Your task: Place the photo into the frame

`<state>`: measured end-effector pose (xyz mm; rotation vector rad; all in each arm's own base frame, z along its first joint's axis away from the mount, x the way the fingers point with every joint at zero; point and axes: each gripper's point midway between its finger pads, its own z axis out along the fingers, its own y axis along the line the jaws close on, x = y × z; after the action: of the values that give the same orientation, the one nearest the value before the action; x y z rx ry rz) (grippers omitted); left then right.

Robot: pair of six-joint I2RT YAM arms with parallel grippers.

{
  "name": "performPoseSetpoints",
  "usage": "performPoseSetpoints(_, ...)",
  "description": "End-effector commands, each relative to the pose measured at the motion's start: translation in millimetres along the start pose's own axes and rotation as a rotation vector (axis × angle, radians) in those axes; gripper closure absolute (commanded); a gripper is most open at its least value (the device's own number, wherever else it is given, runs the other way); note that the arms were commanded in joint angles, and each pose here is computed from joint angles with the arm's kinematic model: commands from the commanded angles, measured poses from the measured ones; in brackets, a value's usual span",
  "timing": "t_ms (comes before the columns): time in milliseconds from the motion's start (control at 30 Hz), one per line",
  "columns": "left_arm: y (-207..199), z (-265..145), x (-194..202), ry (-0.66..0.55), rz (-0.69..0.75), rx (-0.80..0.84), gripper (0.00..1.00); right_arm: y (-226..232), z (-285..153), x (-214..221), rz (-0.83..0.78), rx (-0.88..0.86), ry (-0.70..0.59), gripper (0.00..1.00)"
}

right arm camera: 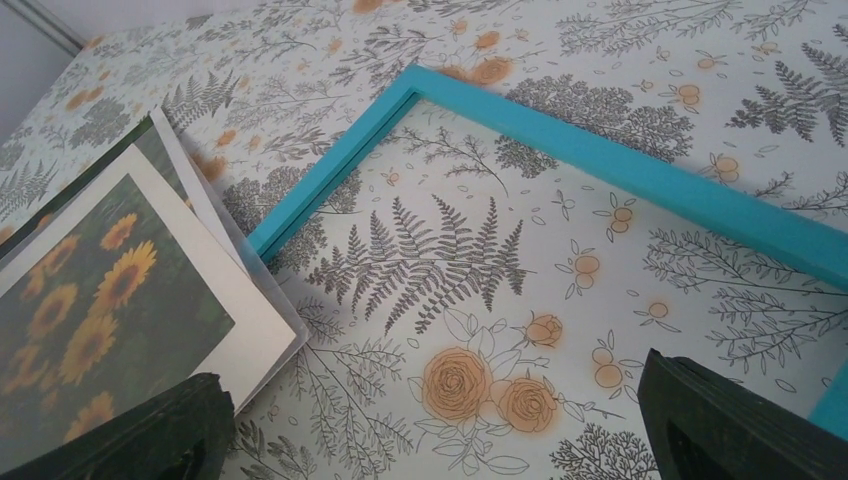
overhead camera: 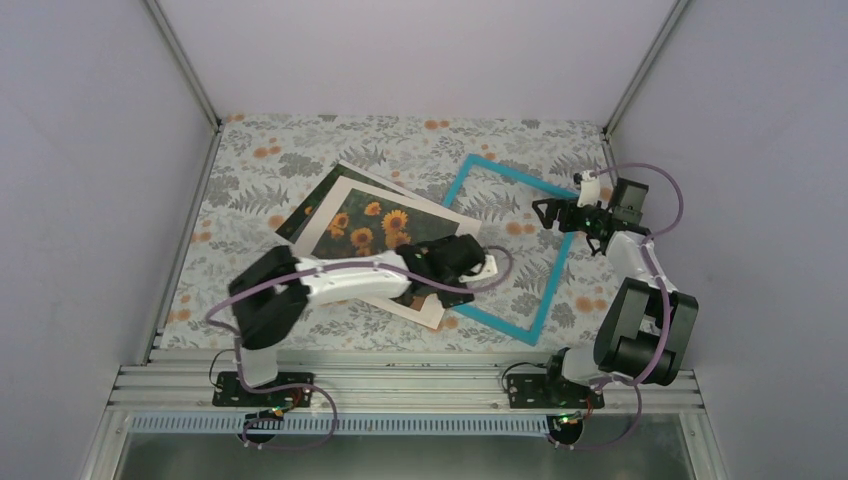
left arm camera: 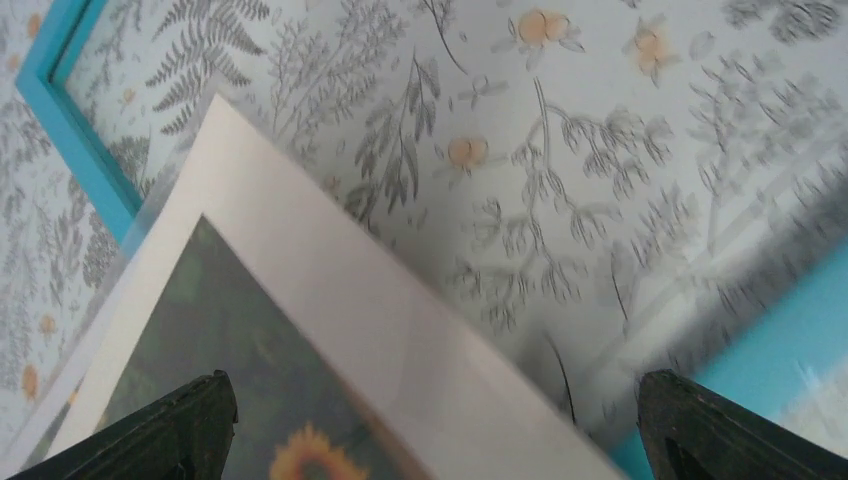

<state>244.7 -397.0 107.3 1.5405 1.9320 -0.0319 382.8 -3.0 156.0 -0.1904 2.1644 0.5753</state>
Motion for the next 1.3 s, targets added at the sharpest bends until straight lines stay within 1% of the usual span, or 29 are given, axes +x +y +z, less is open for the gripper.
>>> performPoseSetpoints(0,18.1,27.0,-18.5,0.057,-0.060,-0.226,0.00,-6.1,-1.7,1.1,0.003,0.007,-0.020,0.00)
performPoseSetpoints(100,14.8,55.4,-12.7,0.134,-0.035,-0.279,0.00,-8.5,-3.0,0.4,0.002,0.016,-0.023,0.00)
performPoseSetpoints(233,18.3,80.5,3.8,0.230,0.017,-0.365,0.00,-8.8,-7.3,-0.6,0.005,0.014,-0.034,0.00)
performPoseSetpoints(367,22.9,86.4,22.1,0.300,0.043,-0.417,0.00,-8.6,-9.9,-2.2,0.009,0.009,-0.044,0.00)
performPoseSetpoints(467,26.8,79.5,29.9,0.325,0.034,-0.427,0.00,-8.8,-10.3,-2.8,0.009,0.007,-0.046,0.00)
performPoseSetpoints(633,39.5,57.3,41.3,0.325,0.045,-0.464,0.00,-9.8,-12.1,-3.1,0.009,0.005,-0.050,0.00)
performPoseSetpoints(933,62.0,25.5,55.7,0.336,0.018,-0.485,0.00,-11.3,-14.4,-2.9,0.015,0.005,-0.055,0.00)
performPoseSetpoints(1100,80.5,5.9,77.0,0.360,-0.005,-0.492,0.00,-11.3,-14.3,-3.1,0.017,-0.001,-0.055,0.00)
performPoseSetpoints(1267,92.2,-7.0,108.0,0.397,-0.005,-0.479,0.00,-11.3,-14.7,-2.6,0.018,-0.005,-0.056,0.00)
